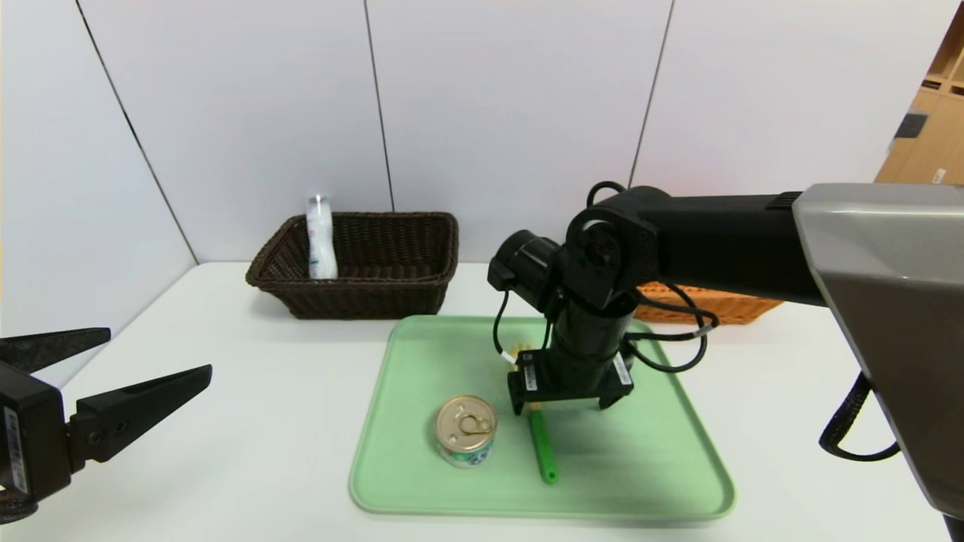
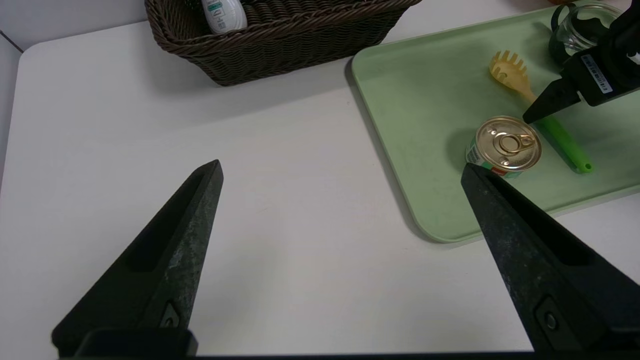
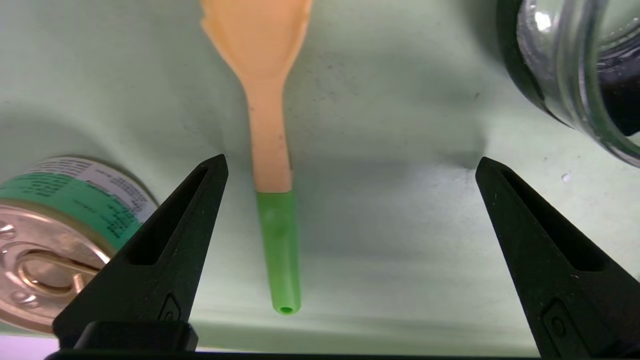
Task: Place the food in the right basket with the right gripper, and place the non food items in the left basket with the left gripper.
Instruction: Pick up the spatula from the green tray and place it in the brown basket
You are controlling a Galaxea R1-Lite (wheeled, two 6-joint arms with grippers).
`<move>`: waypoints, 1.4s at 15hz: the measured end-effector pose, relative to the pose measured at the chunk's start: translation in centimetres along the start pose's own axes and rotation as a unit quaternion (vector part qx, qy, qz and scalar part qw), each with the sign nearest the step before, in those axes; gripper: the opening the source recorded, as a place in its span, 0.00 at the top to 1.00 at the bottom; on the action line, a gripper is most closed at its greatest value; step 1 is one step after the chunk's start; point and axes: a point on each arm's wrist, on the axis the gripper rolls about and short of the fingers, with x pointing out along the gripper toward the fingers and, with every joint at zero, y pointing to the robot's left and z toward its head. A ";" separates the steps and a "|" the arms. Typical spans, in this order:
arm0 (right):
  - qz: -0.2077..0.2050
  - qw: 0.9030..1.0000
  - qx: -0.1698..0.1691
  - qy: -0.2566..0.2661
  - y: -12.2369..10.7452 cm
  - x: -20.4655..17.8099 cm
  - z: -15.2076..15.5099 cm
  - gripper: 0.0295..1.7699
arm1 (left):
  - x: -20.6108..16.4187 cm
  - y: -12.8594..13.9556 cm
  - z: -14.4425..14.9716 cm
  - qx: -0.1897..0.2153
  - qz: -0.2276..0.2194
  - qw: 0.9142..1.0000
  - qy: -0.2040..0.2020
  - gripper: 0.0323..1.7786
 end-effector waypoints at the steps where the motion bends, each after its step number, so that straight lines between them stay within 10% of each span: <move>1: 0.000 1.000 -0.001 0.001 0.1 0.0 -0.1 0.03 | 0.0 0.0 0.0 0.000 0.000 1.000 0.000 0.05; 9: -0.005 1.000 -0.003 0.009 0.2 0.1 -0.3 0.05 | -0.2 0.0 0.1 0.000 0.000 1.000 -0.003 0.05; 16: -0.005 1.000 -0.005 0.011 0.4 0.6 -0.3 0.59 | -0.2 0.0 0.1 0.013 -0.001 1.000 -0.004 0.05; 17: -0.005 1.000 -0.006 0.013 0.5 0.7 -0.3 0.89 | -0.2 0.0 0.1 0.012 -0.001 1.000 -0.004 0.05; 21: -0.006 1.000 -0.013 0.015 1.1 0.9 -0.7 0.94 | -0.4 0.1 -0.1 0.012 -0.001 1.000 -0.004 0.05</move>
